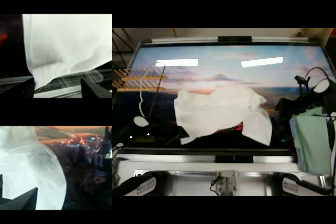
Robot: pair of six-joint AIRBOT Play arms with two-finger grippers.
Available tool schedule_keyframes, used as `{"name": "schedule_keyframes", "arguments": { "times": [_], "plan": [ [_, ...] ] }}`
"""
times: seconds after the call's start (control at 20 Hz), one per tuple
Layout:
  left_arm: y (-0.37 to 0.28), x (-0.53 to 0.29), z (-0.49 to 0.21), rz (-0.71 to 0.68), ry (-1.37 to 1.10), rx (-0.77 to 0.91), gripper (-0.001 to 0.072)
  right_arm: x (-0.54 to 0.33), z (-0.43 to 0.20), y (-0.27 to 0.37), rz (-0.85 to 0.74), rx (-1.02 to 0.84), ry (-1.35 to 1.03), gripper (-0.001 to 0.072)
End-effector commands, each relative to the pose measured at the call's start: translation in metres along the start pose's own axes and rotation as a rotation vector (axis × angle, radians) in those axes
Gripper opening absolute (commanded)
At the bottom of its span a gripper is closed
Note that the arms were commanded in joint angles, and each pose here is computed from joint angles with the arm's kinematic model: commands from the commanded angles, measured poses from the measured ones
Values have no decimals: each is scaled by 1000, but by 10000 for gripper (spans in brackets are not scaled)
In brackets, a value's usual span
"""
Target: Fold the shirts.
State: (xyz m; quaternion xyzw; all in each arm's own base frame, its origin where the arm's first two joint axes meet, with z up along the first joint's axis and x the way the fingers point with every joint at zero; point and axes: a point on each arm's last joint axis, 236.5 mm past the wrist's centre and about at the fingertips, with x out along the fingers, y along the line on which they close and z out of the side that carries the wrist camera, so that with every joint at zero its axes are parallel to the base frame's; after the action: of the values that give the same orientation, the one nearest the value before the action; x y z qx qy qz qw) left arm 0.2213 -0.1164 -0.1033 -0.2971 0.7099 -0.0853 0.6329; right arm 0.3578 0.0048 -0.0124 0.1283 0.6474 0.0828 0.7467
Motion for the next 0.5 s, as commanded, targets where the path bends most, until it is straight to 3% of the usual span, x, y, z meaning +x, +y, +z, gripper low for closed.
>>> {"name": "schedule_keyframes", "arguments": {
  "times": [0.0,0.05,0.15,0.45],
  "plan": [
    [9,14,2,34,1,-12,386,10,0,9,2,-45,-3,664],
    [9,14,3,34,0,-22,236,19,-2,14,-1,-85,-3,664],
    [7,12,3,30,3,-15,31,36,-3,28,-6,-173,-18,664],
    [-13,-8,21,5,-56,35,31,75,23,42,-74,-313,-100,663]
  ]
}}
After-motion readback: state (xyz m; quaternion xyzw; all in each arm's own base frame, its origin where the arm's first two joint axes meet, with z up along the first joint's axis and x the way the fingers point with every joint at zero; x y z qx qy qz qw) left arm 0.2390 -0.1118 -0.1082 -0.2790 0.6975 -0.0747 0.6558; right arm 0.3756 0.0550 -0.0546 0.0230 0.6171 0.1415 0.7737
